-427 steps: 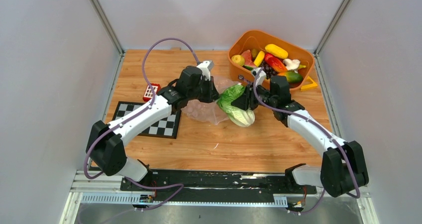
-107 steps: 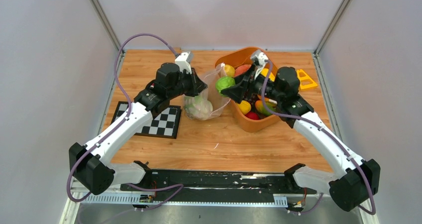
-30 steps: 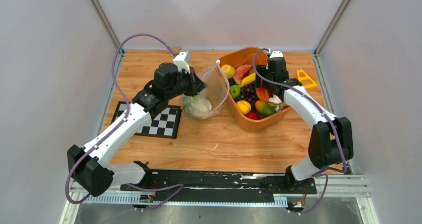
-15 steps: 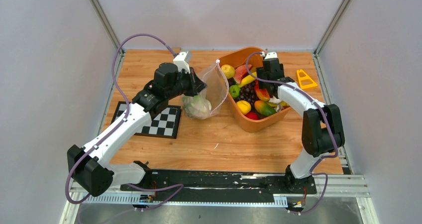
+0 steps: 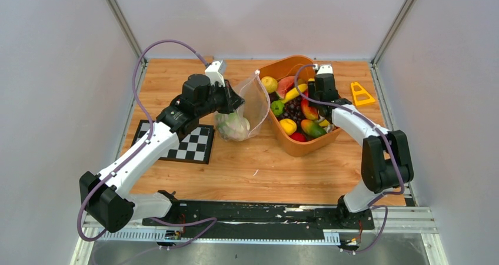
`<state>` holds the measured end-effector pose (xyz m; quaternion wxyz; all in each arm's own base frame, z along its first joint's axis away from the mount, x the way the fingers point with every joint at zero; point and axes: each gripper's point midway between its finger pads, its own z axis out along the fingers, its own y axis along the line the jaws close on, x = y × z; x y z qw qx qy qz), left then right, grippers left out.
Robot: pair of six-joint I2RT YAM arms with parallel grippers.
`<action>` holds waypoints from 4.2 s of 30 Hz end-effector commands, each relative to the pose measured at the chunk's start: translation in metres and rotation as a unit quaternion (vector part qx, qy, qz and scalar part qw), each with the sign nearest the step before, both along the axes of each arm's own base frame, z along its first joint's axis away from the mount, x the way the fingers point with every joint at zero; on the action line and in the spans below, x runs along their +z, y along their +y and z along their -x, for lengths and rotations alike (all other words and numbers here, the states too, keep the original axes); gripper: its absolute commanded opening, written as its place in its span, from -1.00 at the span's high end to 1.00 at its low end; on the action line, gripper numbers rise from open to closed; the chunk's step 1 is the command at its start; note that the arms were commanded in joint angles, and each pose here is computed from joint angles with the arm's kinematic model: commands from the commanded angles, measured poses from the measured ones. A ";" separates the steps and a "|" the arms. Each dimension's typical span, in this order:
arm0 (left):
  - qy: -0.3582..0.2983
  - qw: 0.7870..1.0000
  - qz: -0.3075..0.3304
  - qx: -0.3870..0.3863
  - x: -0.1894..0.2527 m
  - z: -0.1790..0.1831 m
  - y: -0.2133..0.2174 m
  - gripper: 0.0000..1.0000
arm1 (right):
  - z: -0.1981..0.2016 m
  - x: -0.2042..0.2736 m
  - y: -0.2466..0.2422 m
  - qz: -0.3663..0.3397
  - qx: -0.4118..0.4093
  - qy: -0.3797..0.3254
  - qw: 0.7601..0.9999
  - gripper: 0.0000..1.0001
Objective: Place the food in the zip-top bag and seal the zipper
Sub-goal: Pick up the fake fruit from the bin, then place the fake fruit in the zipper food storage bag.
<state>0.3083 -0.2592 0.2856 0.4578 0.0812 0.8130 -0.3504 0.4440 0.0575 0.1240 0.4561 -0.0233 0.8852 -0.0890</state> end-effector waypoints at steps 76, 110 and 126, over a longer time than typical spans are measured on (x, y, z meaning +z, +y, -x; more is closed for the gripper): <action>-0.034 0.998 0.050 -0.009 0.025 0.002 -0.005 1.00 | 0.141 0.114 0.226 -0.219 0.442 0.000 0.870 0.40; -0.042 0.999 0.032 0.002 0.023 0.000 0.001 1.00 | 0.089 0.118 0.268 -0.206 0.351 0.003 0.913 -0.04; -0.037 0.999 0.018 0.027 0.018 -0.004 0.010 1.00 | 0.140 0.178 0.255 -0.305 0.452 -0.086 0.834 -0.45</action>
